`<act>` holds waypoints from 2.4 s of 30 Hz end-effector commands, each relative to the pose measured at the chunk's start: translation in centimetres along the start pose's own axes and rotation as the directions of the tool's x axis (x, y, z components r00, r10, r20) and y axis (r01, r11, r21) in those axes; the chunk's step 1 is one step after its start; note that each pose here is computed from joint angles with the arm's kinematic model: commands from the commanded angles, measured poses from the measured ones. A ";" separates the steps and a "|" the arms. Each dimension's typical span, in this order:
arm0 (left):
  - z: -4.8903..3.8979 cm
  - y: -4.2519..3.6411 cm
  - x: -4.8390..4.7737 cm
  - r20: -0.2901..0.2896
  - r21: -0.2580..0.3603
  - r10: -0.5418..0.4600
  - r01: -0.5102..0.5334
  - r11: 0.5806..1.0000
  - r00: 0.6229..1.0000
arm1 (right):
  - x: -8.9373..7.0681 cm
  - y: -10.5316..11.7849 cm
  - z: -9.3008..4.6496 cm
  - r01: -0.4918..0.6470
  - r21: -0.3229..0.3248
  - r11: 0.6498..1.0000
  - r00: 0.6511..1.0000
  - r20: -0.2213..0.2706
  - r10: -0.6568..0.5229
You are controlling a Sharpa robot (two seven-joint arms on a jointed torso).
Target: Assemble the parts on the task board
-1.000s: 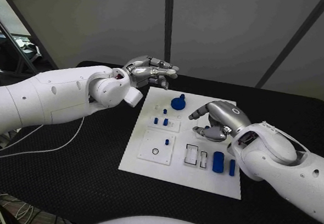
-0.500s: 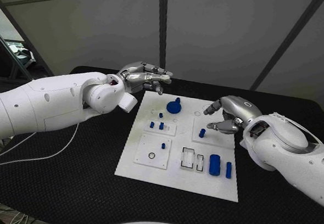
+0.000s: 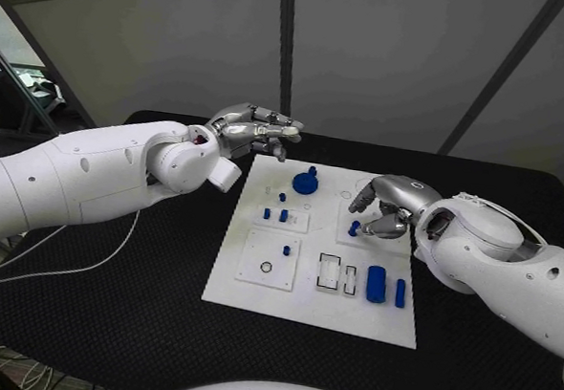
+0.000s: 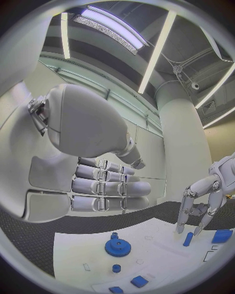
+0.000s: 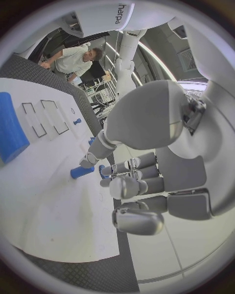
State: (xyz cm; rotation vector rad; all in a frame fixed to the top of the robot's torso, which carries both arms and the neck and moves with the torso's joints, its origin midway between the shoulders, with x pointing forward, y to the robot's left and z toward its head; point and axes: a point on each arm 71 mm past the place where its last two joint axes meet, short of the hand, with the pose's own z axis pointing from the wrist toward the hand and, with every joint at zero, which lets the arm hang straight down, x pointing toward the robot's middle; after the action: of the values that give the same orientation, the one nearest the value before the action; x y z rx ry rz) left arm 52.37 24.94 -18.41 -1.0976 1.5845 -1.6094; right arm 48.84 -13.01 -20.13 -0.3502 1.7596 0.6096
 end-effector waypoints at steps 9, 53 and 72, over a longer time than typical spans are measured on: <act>0.13 -0.12 0.19 -0.016 0.005 -0.003 0.003 1.000 1.000 | 0.6 0.3 0.5 0.013 -0.006 1.000 0.998 -0.069 -0.014; 0.17 0.00 0.04 -0.013 -0.002 -0.003 0.003 1.000 1.000 | -2.2 3.2 -2.0 0.000 -0.113 0.994 0.987 0.159 0.018; 0.53 0.05 0.54 -0.026 0.002 -0.007 0.007 1.000 1.000 | 1.2 13.0 -1.1 -0.103 -0.394 0.913 0.993 0.010 0.116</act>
State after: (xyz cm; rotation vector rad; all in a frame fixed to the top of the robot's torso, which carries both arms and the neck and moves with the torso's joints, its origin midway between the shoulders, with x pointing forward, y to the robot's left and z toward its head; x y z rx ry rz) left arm 52.56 24.39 -18.62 -1.0979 1.5968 -1.6173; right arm 40.90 -3.21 -18.27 -0.4955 1.6265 0.9981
